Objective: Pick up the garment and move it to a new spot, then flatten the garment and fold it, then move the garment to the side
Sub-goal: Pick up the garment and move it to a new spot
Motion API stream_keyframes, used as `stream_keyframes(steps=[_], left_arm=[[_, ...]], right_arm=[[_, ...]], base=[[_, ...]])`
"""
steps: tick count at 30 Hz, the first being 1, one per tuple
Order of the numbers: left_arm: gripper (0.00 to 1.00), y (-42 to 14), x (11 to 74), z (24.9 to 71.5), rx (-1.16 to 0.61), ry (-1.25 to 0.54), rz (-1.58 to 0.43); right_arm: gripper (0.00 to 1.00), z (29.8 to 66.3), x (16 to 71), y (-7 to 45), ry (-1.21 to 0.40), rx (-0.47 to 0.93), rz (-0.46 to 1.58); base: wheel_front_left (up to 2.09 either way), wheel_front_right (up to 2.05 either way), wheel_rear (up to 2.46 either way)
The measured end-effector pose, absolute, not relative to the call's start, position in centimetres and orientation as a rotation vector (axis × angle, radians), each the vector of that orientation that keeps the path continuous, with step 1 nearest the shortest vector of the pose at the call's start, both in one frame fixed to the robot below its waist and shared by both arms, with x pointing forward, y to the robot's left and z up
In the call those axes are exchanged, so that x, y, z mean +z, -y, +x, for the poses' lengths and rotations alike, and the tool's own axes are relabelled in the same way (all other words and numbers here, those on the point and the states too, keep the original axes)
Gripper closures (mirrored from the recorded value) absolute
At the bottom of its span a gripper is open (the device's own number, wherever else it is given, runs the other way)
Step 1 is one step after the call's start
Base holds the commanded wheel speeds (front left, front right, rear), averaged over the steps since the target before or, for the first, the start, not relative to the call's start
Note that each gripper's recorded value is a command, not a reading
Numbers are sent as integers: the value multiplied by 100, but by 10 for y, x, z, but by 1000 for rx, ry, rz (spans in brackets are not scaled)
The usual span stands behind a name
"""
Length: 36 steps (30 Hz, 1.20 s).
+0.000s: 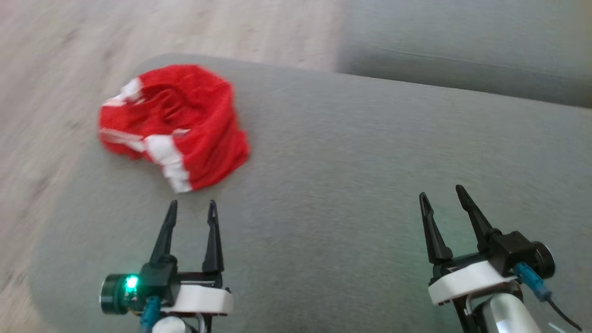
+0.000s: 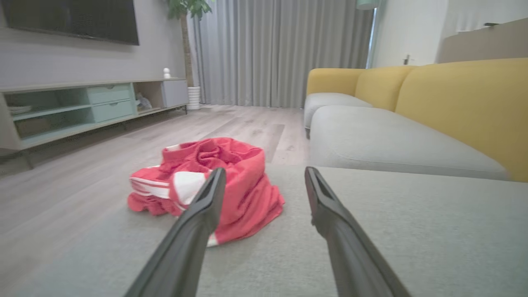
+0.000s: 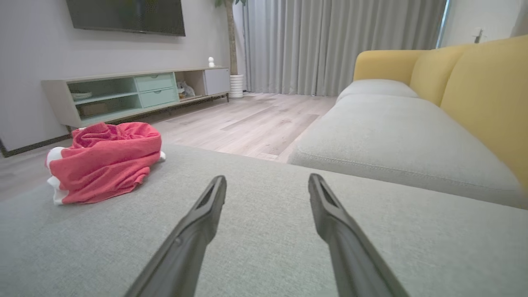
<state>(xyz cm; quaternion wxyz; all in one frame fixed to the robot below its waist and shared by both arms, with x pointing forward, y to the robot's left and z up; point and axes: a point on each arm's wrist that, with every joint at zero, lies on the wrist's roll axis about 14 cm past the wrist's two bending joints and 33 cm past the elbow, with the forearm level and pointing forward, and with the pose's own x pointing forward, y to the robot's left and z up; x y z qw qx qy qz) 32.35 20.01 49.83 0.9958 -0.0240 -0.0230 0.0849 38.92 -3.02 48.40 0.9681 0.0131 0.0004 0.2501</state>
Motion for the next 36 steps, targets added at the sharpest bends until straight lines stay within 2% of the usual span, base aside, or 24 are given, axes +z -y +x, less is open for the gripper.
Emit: stream_keyframes(steps=[9, 17, 22, 28, 33, 36], left_arm=[[0, -265, 489, 287, 419, 14, -68], [0, -295, 506, 294, 516, 48, -3], [0, -312, 531, 337, 448, 104, 91], [0, -332, 553, 420, 314, 112, 236], [0, -348, 535, 483, 273, -26, 287], [0, -359, 511, 509, 279, -170, 280]], right_arm=[[0, 394, 468, -25, -39, 665, 20], [0, 410, 449, -37, -63, 696, -7], [0, 424, 428, -32, -89, 683, -57], [0, 452, 404, -11, -103, 643, -113], [0, 463, 384, 2, -123, 638, -146], [0, 468, 378, 7, -116, 632, -141]], base=[[0, 0, 0], [0, 0, 0], [0, 0, 0], [0, 0, 0], [0, 0, 0], [0, 0, 0]])
